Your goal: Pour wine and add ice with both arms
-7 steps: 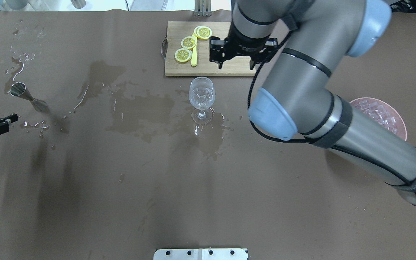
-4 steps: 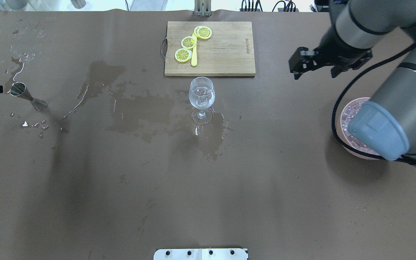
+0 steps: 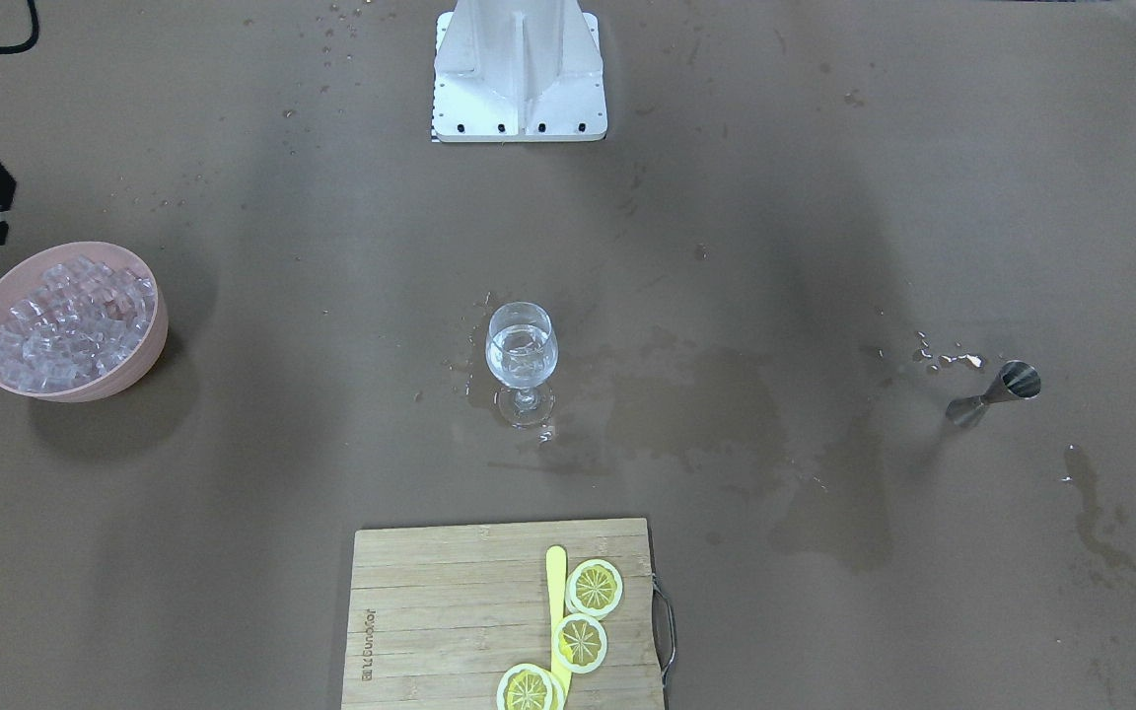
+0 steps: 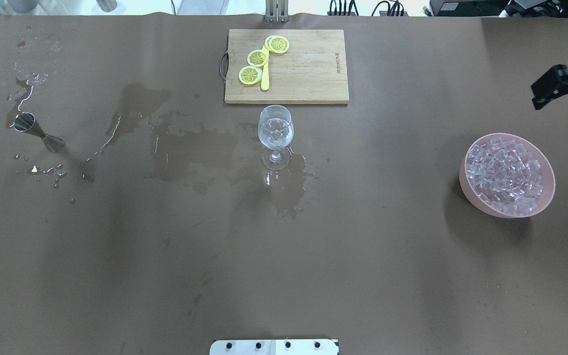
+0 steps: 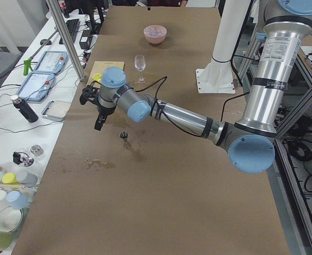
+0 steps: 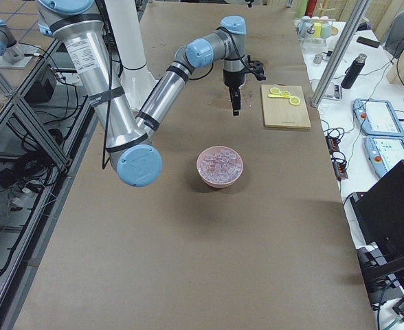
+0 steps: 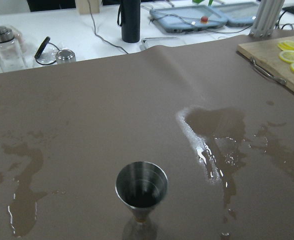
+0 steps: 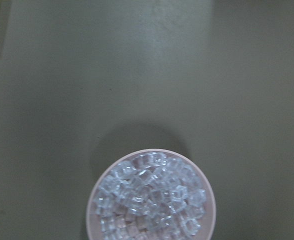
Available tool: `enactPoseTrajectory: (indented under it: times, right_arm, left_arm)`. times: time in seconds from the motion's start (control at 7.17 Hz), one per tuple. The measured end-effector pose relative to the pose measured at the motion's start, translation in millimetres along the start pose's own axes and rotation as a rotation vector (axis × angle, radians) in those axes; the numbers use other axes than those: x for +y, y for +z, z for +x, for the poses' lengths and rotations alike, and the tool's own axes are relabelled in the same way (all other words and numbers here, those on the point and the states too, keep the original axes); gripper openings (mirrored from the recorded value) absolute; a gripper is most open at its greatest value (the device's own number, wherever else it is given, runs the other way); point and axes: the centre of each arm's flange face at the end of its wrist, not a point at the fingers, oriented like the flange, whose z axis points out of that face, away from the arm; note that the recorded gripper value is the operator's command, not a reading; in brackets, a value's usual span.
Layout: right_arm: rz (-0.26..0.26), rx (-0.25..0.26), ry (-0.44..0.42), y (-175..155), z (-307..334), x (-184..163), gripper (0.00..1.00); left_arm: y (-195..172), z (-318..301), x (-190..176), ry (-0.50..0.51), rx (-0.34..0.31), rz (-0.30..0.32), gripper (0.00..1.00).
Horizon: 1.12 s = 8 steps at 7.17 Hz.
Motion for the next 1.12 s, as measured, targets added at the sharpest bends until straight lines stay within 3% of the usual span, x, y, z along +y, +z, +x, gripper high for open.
enactPoseTrajectory:
  times: [0.28, 0.56, 0.84, 1.12]
  right_arm:
    - [-0.074, 0.010, 0.006, 27, 97, -13, 0.96]
    - [-0.140, -0.020, 0.024, 75, 191, -27, 0.99]
    - [-0.147, -0.075, 0.062, 132, 260, -29, 0.99]
    - [-0.163, -0.107, 0.101, 166, 293, -25, 1.00]
  left_arm:
    - [-15, -20, -16, -0.033, -0.029, -0.071, 0.97]
    - [-27, -39, -27, -0.065, -0.012, -0.095, 0.97]
    - [-24, -85, -28, -0.051, -0.036, -0.129, 0.97]
    - [-14, -116, -25, -0.047, -0.066, -0.163, 0.97]
